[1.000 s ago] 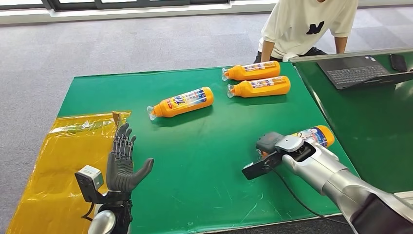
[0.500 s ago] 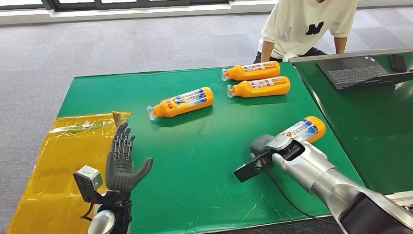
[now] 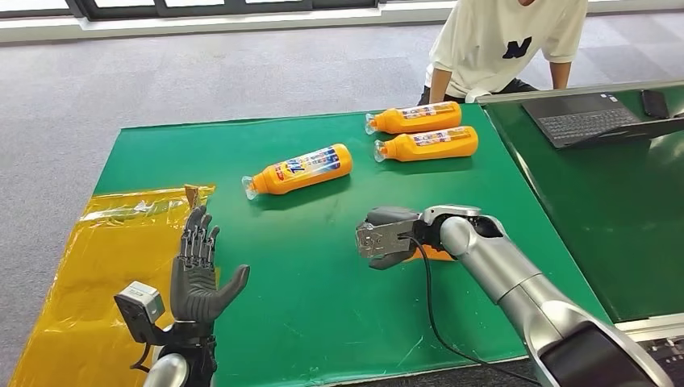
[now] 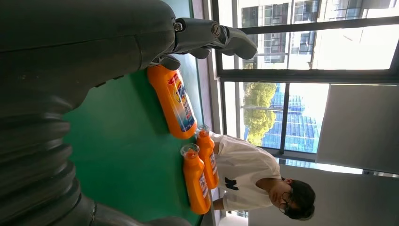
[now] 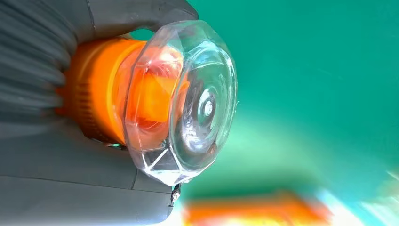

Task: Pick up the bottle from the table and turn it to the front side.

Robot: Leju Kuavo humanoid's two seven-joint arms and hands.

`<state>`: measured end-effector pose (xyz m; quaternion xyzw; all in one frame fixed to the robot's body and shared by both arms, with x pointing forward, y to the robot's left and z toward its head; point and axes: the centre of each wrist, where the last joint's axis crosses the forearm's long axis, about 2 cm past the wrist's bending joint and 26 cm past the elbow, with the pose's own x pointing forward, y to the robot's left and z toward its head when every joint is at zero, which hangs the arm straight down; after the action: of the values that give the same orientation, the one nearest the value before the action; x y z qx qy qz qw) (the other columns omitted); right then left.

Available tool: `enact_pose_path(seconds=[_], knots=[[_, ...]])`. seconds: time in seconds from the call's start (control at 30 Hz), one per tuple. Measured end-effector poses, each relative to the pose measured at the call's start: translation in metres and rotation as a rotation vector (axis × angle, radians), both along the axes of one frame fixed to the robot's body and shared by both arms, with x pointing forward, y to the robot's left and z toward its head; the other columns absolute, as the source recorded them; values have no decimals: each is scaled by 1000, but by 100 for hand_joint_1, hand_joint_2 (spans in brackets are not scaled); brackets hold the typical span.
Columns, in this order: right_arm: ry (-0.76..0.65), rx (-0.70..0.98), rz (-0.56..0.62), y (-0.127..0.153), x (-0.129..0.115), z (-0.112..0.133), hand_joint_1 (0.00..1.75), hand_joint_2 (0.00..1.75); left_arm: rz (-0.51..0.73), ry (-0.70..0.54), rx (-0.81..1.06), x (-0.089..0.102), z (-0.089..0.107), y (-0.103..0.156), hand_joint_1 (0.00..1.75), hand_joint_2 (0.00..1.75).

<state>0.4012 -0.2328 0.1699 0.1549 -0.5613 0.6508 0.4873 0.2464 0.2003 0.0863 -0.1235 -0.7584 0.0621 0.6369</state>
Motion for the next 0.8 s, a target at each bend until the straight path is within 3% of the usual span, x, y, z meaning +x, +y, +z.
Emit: enact_pose_path(seconds=[0.1,0.17,0.67,0.8], knots=[[-12,309,63,28,-10,15,175,175,-3,-18,14,7,2,-5,0,175],[-24,393,81,42,-17,21,175,175,-6,-24,18,10,4,-8,0,175],[-67,516,68,46,-27,33,175,175,-18,-17,29,14,2,-12,0,175],[-69,633,101,52,-29,39,175,175,-19,-17,29,14,1,-13,0,175]])
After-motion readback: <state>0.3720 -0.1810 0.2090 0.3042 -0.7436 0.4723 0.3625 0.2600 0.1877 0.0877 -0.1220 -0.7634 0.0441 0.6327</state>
